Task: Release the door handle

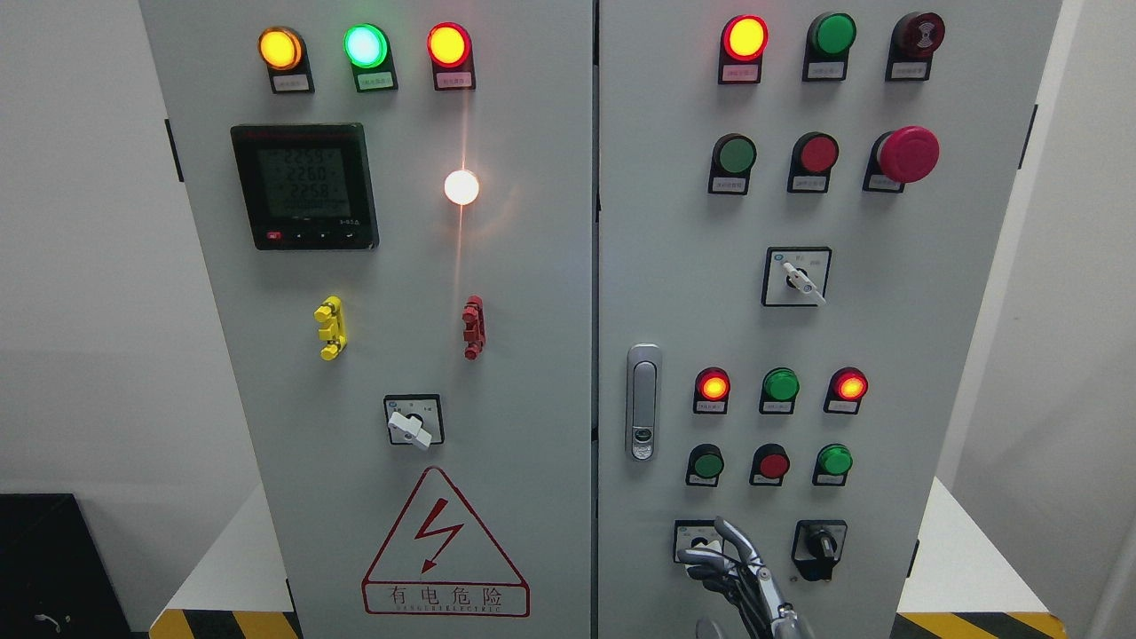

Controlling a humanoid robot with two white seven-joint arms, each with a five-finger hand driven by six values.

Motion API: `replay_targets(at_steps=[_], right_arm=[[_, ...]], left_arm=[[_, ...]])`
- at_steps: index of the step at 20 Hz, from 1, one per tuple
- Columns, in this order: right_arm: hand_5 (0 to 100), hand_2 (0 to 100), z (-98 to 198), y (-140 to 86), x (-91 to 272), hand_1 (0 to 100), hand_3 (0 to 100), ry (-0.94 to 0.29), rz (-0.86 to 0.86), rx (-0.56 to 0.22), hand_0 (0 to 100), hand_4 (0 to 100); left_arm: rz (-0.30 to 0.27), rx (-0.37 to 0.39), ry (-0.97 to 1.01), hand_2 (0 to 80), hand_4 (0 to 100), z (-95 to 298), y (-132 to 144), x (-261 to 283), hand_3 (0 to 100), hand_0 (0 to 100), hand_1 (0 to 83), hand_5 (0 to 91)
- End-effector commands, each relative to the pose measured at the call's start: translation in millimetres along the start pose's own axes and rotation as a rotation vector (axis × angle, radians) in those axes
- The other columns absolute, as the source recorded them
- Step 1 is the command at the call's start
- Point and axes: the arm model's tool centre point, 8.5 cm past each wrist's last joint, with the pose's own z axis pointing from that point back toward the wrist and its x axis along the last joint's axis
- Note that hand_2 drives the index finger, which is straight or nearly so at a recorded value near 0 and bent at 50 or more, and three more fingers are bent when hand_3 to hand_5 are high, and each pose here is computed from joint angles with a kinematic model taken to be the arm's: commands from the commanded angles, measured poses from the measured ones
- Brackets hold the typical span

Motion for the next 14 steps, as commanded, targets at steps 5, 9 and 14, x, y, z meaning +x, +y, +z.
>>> replay_targets(at_steps=[5,9,14], right_arm=[[86,0,-15,-1,12,32,71,-0.069,0.156,0.008,47,82],[90,0,-25,2,20,34,81,-0.113,0.271,0.003,50,86],[100,0,-36,3,24,36,89,-0.108,0.375,-0.016,51,93]], left_arm=[[0.000,-0.001,-0.001,0.0,0,0,0,0,0,12,55.6,0.0],[0.000,-0.001,-0.001,0.0,0,0,0,0,0,12,55.6,0.0],[0.000,-0.001,-0.001,0.0,0,0,0,0,0,12,55.6,0.0]])
